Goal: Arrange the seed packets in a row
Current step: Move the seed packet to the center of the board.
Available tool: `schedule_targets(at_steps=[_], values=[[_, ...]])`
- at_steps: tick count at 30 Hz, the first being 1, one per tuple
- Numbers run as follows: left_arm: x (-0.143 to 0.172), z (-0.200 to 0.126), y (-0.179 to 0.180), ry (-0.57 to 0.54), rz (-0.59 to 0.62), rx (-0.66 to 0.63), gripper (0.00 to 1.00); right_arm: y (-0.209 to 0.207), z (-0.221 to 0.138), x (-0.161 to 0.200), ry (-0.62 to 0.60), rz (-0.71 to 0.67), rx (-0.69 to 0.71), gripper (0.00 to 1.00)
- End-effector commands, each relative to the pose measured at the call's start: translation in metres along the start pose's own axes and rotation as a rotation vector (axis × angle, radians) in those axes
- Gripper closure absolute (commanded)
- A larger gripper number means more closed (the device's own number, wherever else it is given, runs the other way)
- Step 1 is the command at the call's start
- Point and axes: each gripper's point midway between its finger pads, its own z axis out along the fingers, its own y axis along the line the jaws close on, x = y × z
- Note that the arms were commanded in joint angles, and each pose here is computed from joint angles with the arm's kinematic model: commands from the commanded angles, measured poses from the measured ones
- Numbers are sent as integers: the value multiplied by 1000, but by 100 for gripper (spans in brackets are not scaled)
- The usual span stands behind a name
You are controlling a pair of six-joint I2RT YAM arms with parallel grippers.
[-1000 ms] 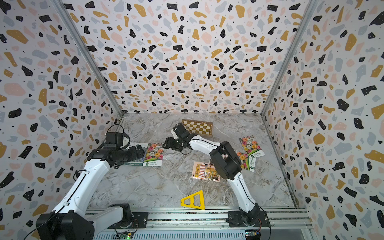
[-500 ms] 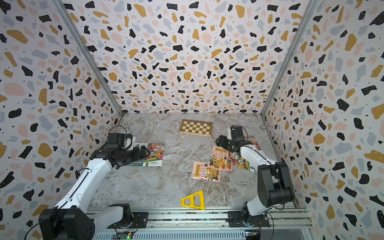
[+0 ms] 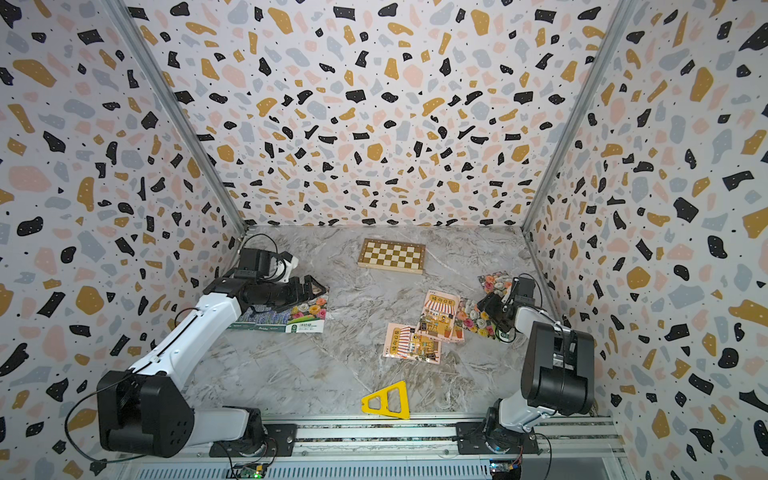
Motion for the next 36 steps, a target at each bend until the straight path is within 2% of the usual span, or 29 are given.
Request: schedule_targets(at_steps=[1,8,11,16,19,21,27,32,36], values=[[-11,9,-24,-8,20,70,0,-5,2,4,5,14,7,25],[-2,38,-45,33,-10,95,2,-6,10,40,95,34,2,24],[5,52,-56,52,-23,118,4,7,12,62,152,30,-27,24],[26,84,-80,144,-58,173,9,48,11,93,223,37,-155,25],[41,102,-97,210,-67,209,14,76,3,93,230,11,-248,26],[52,114,-113,253,-59,233,19,81,-2,83,202,-27,-242,26],[78,148,-148,345,-40,259,32,57,-6,64,132,-98,-117,27],[91,175,-163,402,-107,262,40,44,-7,61,121,-98,-101,28],[94,197,-181,426,-111,311,46,40,-3,63,136,-107,-96,30]])
